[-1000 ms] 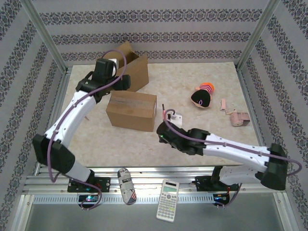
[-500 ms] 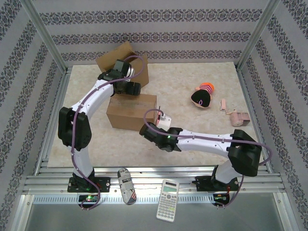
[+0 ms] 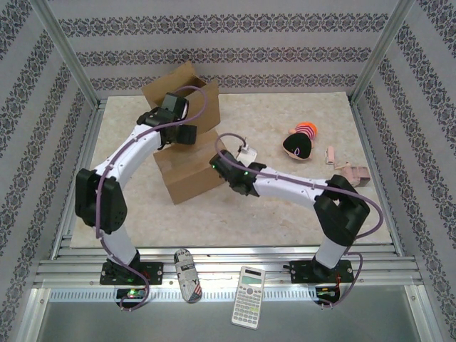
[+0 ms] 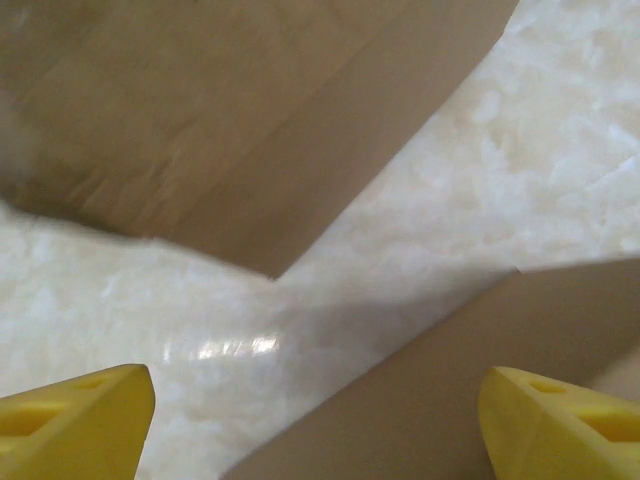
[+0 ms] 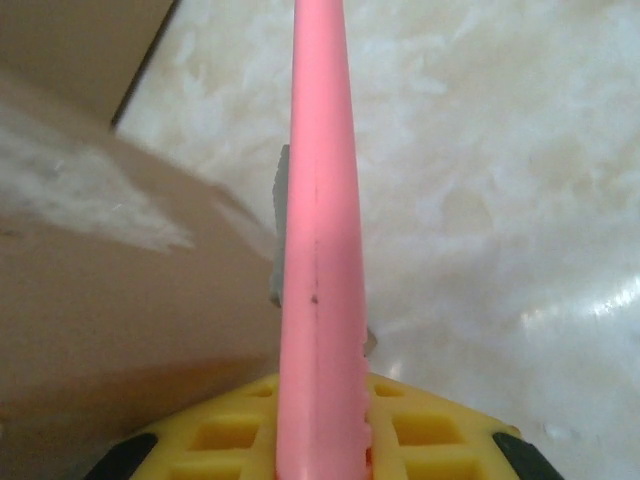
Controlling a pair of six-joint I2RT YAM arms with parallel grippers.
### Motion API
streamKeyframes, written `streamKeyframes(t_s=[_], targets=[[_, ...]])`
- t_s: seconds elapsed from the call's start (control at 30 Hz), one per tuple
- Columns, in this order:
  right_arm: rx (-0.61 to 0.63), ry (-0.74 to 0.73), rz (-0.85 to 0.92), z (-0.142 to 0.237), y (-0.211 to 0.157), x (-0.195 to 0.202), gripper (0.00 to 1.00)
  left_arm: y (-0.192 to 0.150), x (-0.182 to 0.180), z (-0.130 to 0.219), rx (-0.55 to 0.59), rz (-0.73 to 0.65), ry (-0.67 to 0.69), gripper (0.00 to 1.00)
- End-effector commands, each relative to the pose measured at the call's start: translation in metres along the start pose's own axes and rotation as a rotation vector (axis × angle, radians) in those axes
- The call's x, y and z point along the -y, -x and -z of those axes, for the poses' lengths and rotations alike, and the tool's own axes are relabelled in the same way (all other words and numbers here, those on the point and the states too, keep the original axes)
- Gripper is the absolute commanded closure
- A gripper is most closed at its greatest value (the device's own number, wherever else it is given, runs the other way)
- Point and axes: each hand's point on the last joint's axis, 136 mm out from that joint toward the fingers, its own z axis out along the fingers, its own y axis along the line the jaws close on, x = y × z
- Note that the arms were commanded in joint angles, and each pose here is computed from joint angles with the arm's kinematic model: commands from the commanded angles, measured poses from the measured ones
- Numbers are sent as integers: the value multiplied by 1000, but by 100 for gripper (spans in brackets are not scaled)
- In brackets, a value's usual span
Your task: Unpack the express box
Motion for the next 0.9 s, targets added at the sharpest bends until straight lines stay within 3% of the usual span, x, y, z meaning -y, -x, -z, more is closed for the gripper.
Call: streamKeyframes(t_s=[0.0, 0.23, 0.5, 0.87], targets=[[2, 138, -4, -7, 31, -45, 100, -64, 9, 15, -187, -15, -26, 15], [-121, 233, 81, -31, 52, -85, 100, -105, 11, 40, -215, 46, -44, 14], [-273, 376, 184, -49, 47, -133, 100, -140, 16, 56, -238, 94, -43, 13], [-294, 322, 152, -82, 51, -115, 100, -134, 20, 67, -199, 115, -58, 11]])
